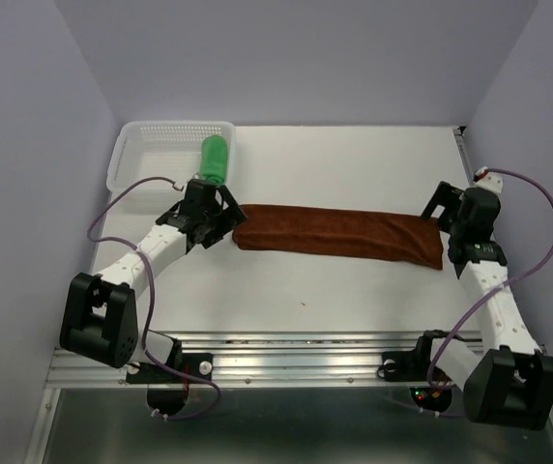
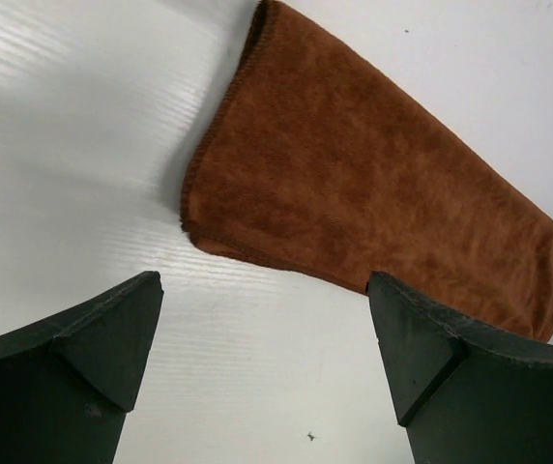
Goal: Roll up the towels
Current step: Fold the towel
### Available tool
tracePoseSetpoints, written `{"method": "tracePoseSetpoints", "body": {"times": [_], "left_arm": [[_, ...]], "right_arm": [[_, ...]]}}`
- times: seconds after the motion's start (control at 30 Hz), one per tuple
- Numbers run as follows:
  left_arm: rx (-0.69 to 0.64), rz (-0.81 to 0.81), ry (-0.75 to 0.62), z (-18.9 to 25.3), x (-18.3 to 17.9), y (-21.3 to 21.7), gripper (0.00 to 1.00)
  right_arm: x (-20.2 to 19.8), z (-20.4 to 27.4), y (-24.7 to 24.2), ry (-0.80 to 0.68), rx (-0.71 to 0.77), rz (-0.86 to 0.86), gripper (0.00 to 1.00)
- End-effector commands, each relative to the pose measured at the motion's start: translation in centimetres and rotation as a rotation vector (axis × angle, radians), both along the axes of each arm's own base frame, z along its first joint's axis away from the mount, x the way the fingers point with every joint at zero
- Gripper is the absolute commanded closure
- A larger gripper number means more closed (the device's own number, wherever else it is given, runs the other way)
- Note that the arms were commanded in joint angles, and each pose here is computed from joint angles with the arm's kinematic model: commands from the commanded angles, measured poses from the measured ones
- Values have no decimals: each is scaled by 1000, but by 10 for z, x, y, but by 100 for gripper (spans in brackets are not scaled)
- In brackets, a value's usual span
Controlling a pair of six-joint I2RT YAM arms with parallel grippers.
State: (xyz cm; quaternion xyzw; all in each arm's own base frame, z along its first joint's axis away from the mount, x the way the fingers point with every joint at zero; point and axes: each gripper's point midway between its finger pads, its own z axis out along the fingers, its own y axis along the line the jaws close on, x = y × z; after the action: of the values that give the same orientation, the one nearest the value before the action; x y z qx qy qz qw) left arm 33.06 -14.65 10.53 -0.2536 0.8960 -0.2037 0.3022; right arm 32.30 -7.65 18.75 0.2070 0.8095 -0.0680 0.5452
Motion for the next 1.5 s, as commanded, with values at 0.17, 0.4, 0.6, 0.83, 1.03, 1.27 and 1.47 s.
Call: {"method": "tracePoseSetpoints", "body": {"times": [0.17,0.4,0.6,0.83,1.03,1.27,1.47], "left_arm": [[-5,-188,-100,30,30,-62,1],[23,-230,-5,-18,36,-76,1],[64,-207,77,-54,28,-64,1],[90,-180,151,-82,9,-40,1],[15,-266,74,-54,6,-55,1],[14,-235,-56,4,16,-51,1],[152,-70,30,-16,18,-1,1]], "right_arm": [[25,-59,47,221,362,81,0],[31,-114,35,381,355,31,0],[33,-152,-2,476,377,-74,0],[55,-145,-28,419,357,-3,0],[56,-89,-19,232,288,89,0],[23,-108,-43,313,264,-115,0],[10,-146,-49,468,257,-156,4]]}}
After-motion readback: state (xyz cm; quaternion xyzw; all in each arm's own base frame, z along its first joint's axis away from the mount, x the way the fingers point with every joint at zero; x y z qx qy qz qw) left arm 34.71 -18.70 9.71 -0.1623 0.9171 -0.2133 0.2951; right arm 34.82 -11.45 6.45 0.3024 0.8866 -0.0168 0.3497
